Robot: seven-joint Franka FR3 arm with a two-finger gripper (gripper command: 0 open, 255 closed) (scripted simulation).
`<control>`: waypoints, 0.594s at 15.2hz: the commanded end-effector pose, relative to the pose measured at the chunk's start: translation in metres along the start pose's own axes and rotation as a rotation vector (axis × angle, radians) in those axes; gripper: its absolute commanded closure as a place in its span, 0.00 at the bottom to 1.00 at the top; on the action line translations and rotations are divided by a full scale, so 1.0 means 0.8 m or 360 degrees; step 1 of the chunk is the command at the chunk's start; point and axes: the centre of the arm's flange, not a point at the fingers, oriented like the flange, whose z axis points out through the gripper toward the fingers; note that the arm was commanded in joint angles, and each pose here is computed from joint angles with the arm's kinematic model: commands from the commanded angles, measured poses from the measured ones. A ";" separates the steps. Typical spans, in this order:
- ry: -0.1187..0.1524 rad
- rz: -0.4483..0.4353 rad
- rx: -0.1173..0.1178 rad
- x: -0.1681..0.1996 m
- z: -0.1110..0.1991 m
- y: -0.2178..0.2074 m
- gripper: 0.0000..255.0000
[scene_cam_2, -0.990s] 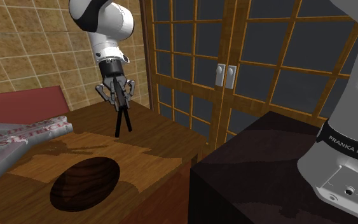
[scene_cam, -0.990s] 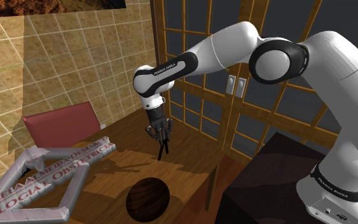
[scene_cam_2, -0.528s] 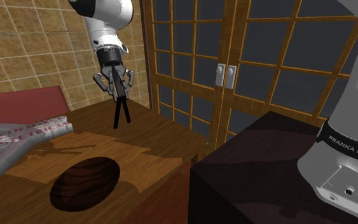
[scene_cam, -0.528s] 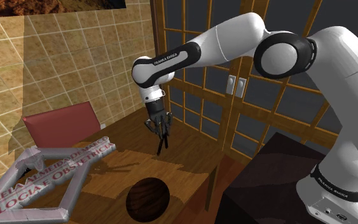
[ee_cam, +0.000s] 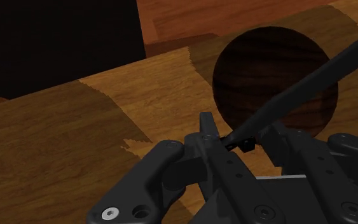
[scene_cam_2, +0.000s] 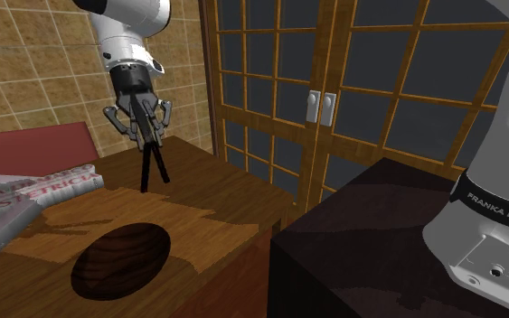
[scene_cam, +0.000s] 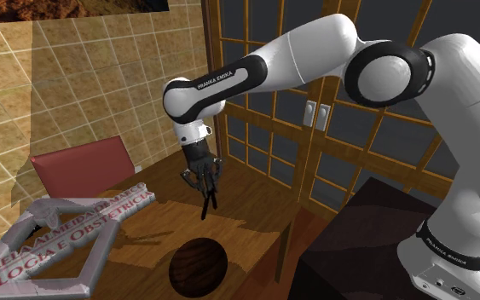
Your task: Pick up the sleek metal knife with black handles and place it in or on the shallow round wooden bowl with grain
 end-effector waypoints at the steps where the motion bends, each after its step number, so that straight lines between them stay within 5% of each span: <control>1: 0.0000 0.0002 -0.0001 -0.025 0.012 -0.022 1.00; 9: 0.0000 0.0002 -0.0001 -0.080 0.056 -0.109 1.00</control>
